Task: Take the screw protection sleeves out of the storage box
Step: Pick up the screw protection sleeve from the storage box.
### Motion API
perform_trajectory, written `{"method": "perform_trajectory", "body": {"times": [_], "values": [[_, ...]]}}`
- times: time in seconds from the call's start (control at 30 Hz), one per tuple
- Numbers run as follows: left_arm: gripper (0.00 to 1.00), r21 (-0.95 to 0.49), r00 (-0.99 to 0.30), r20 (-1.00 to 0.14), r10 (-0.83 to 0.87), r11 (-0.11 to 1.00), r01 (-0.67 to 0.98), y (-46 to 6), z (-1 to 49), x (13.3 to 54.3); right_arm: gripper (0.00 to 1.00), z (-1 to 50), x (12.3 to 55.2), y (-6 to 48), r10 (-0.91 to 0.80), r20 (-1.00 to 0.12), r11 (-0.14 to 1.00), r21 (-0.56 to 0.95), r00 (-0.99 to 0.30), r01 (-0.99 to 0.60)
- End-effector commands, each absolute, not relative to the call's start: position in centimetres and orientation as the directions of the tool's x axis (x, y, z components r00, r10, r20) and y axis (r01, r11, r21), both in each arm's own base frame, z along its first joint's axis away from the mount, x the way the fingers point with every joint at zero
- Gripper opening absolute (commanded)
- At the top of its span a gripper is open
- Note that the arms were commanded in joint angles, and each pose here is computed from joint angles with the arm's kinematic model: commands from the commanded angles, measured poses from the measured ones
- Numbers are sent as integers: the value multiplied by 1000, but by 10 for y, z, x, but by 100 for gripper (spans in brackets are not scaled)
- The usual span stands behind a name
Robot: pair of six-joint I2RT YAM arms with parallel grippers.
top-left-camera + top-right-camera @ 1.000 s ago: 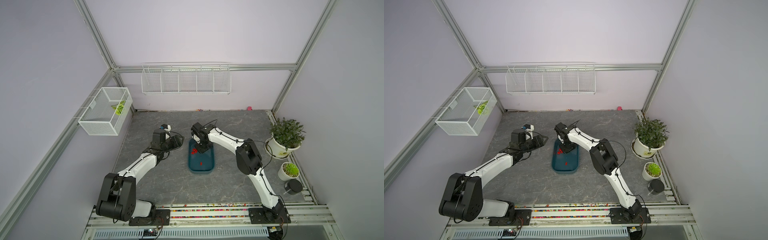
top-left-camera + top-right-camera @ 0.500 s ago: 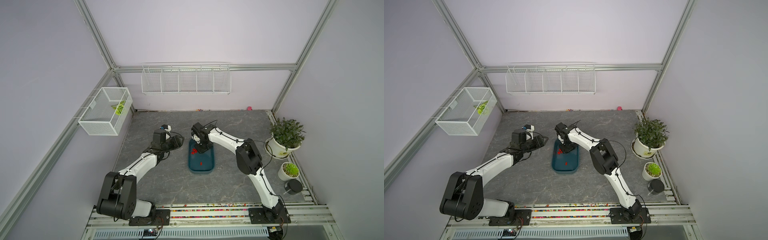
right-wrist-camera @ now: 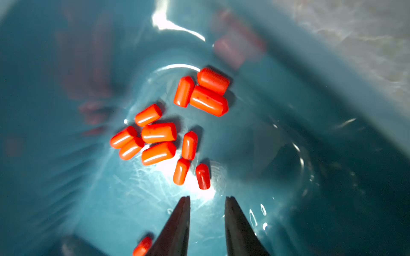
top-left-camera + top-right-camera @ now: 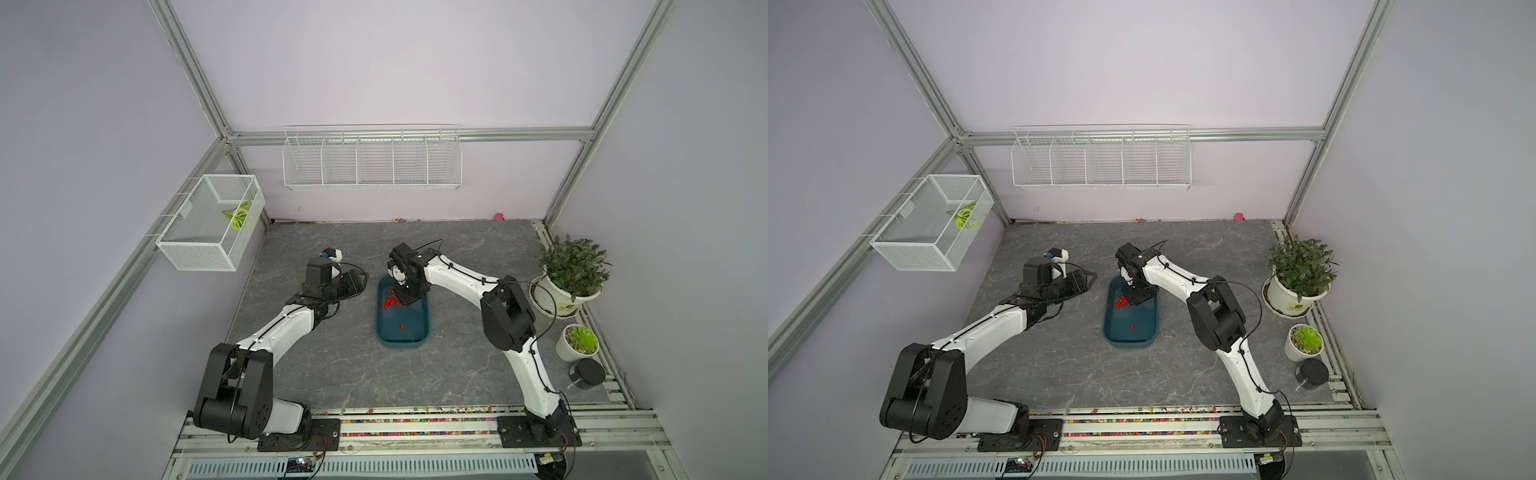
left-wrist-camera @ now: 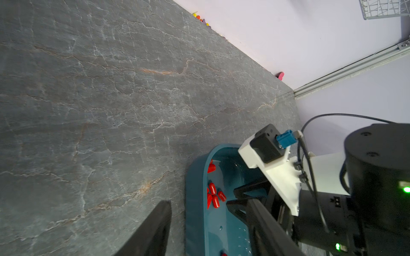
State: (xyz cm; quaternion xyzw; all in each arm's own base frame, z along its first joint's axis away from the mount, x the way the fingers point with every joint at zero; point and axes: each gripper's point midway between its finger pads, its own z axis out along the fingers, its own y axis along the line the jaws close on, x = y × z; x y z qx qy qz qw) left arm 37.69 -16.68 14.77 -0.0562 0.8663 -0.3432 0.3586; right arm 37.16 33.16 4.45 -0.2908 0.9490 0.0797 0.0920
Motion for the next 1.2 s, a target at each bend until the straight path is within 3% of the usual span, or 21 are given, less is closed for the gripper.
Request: {"method": "perform_trajectory", "body": {"times": [0.0,0.37,1.17], "values": [[61,-634,-737,-585,-338,757,157,-171,153,381,31,58,376,332,-504,-258,826,133,-824,-547],[60,-634,-739,-584,-336,757,157,-171,152,382,25,42,371,336,-522,-203,818,156,-828,-554],[60,-635,-745,-579,-332,756,157,-173,150,383,23,26,369,337,-532,-142,820,162,-835,-550]]}}
